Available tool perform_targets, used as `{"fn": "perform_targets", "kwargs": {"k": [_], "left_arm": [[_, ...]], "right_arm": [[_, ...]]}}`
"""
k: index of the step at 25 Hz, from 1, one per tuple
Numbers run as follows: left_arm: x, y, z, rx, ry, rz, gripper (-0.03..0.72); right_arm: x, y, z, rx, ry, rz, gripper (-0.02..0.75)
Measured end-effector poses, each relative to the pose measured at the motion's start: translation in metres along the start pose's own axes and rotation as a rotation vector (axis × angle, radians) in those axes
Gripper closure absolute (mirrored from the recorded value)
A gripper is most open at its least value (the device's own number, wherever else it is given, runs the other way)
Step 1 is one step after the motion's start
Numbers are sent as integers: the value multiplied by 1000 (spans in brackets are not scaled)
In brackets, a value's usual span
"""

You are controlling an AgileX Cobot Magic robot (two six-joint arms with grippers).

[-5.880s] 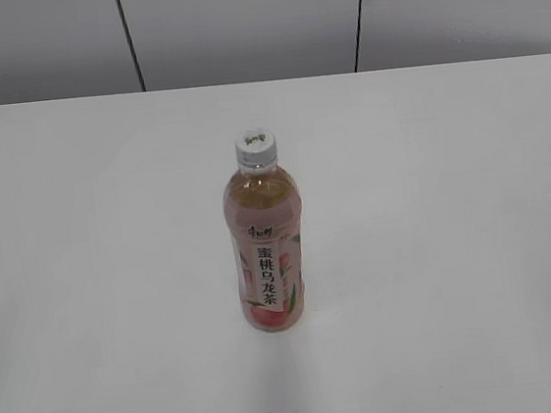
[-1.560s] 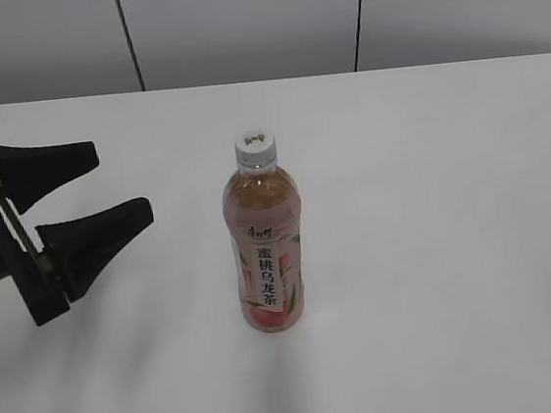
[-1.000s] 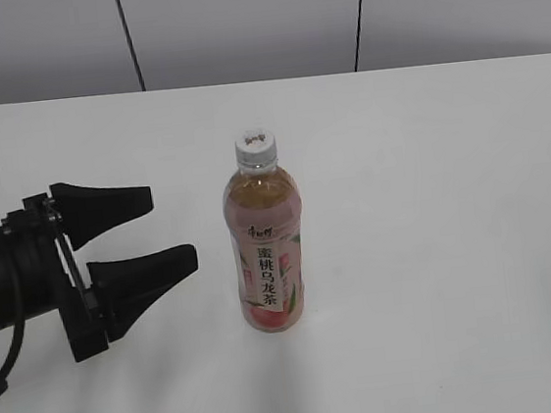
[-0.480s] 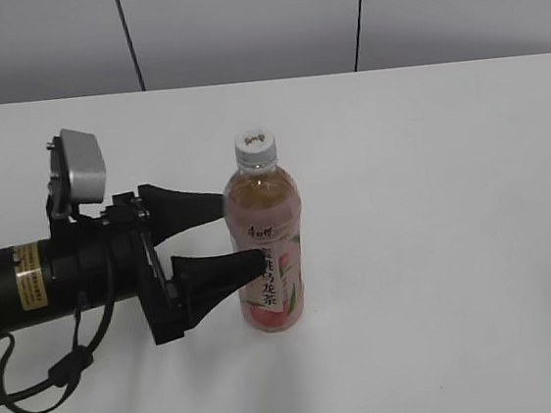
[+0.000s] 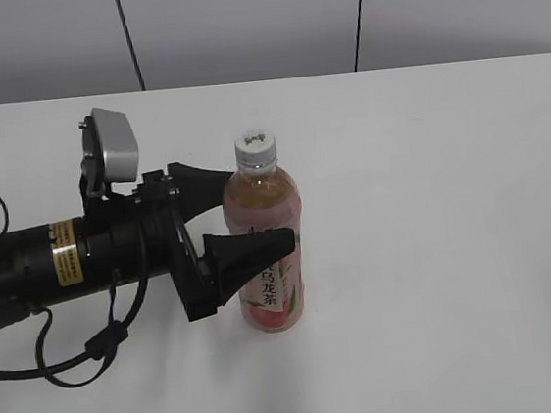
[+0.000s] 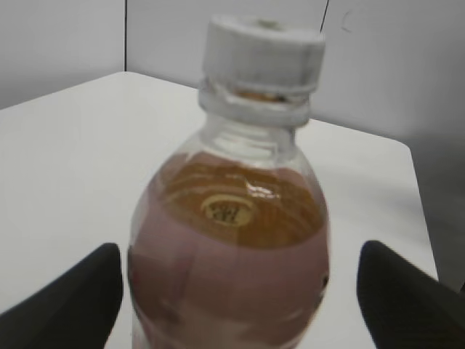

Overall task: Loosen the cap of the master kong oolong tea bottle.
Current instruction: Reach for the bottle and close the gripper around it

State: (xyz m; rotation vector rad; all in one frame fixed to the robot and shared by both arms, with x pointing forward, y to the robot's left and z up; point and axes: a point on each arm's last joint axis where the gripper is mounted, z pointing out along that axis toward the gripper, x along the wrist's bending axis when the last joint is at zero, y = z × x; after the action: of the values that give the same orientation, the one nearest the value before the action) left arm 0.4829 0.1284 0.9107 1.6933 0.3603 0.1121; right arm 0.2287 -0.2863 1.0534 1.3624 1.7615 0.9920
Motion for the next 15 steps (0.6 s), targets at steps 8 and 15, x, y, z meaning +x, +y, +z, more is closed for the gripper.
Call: {"fn": "perform_targets", "kwargs": {"k": [8, 15], "left_arm": [[-3, 12, 17, -34, -30, 42, 94], [1, -3, 25, -12, -15, -8, 95]], "right_arm": [[0, 0, 0, 0, 0, 0, 216], [0, 0, 0, 0, 0, 0, 216]]}}
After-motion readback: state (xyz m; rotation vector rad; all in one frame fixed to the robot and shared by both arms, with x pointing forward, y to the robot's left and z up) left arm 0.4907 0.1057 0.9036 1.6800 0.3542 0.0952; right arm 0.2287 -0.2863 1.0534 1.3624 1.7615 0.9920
